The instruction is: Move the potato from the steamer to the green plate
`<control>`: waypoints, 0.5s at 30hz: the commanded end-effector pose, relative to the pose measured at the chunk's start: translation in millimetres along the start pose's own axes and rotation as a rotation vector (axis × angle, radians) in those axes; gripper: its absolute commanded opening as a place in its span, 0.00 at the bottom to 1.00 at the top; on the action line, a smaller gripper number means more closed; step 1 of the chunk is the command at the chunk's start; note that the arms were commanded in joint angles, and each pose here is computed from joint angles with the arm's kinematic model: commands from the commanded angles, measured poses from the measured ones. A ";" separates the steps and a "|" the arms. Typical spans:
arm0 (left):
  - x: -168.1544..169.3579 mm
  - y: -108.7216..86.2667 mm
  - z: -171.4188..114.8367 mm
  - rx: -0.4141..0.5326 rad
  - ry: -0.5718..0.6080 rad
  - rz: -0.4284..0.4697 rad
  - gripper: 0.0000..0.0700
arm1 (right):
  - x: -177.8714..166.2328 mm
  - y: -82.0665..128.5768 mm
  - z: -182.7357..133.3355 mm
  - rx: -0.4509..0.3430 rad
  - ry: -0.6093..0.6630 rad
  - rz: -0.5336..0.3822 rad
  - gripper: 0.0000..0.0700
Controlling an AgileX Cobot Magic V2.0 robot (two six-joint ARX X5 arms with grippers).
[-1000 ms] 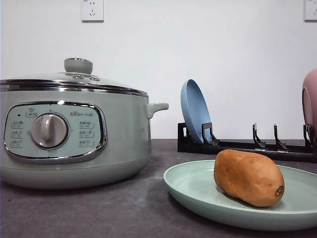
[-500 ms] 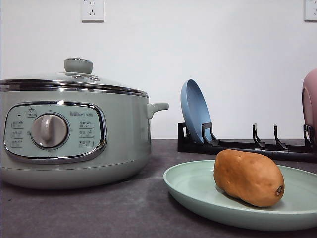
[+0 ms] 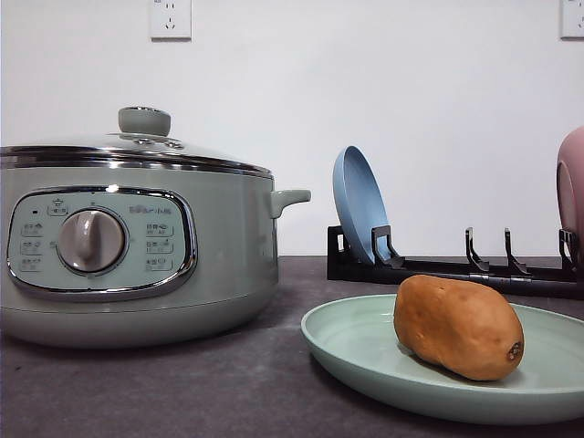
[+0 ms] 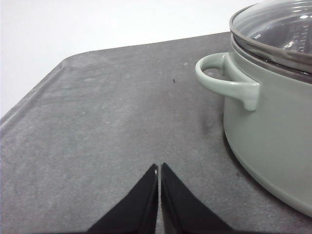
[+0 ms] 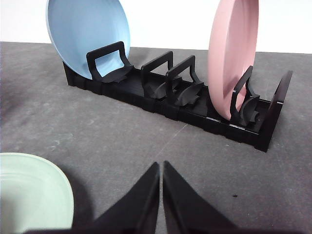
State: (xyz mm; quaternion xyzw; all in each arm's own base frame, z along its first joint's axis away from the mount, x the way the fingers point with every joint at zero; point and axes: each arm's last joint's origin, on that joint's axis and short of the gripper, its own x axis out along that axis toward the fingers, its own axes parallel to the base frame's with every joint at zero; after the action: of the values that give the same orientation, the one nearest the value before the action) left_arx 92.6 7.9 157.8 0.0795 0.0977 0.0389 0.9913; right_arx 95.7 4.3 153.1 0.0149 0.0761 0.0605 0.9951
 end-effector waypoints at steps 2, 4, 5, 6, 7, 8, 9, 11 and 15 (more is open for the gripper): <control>0.7 -0.5 -4.8 -0.003 0.032 -0.003 0.00 | 0.2 -0.3 -0.6 -0.005 -0.006 -0.003 0.00; 0.7 -0.5 -4.8 -0.003 0.032 -0.003 0.00 | 0.2 -0.3 -0.6 -0.005 -0.006 -0.003 0.00; 0.7 -0.5 -4.8 -0.003 0.032 -0.003 0.00 | 0.2 -0.3 -0.6 -0.005 -0.006 -0.003 0.00; 0.7 -0.5 -4.8 -0.003 0.032 -0.003 0.00 | 0.2 -0.3 -0.6 -0.005 -0.006 -0.003 0.00; 0.7 -0.5 -4.8 -0.003 0.032 -0.003 0.00 | 0.2 -0.3 -0.6 -0.005 -0.006 -0.003 0.00; 0.7 -0.5 -4.8 -0.003 0.032 -0.004 0.00 | 0.2 -0.3 -0.6 -0.005 -0.006 -0.003 0.00; 0.7 -0.5 -4.8 -0.003 0.032 -0.004 0.00 | 0.2 -0.3 -0.6 -0.005 -0.006 -0.003 0.00; 0.7 -0.5 -4.8 -0.003 0.032 -0.003 0.00 | 0.2 -0.3 -0.6 -0.005 -0.006 -0.003 0.00; 0.7 -0.5 -4.8 -0.003 0.033 -0.003 0.00 | 0.2 -0.3 -0.6 -0.005 -0.006 -0.003 0.00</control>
State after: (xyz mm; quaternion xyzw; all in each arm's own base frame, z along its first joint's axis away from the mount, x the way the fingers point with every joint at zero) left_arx 92.6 7.9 157.8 0.0795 0.0977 0.0389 0.9913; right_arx 95.7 4.3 153.1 0.0149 0.0761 0.0605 0.9951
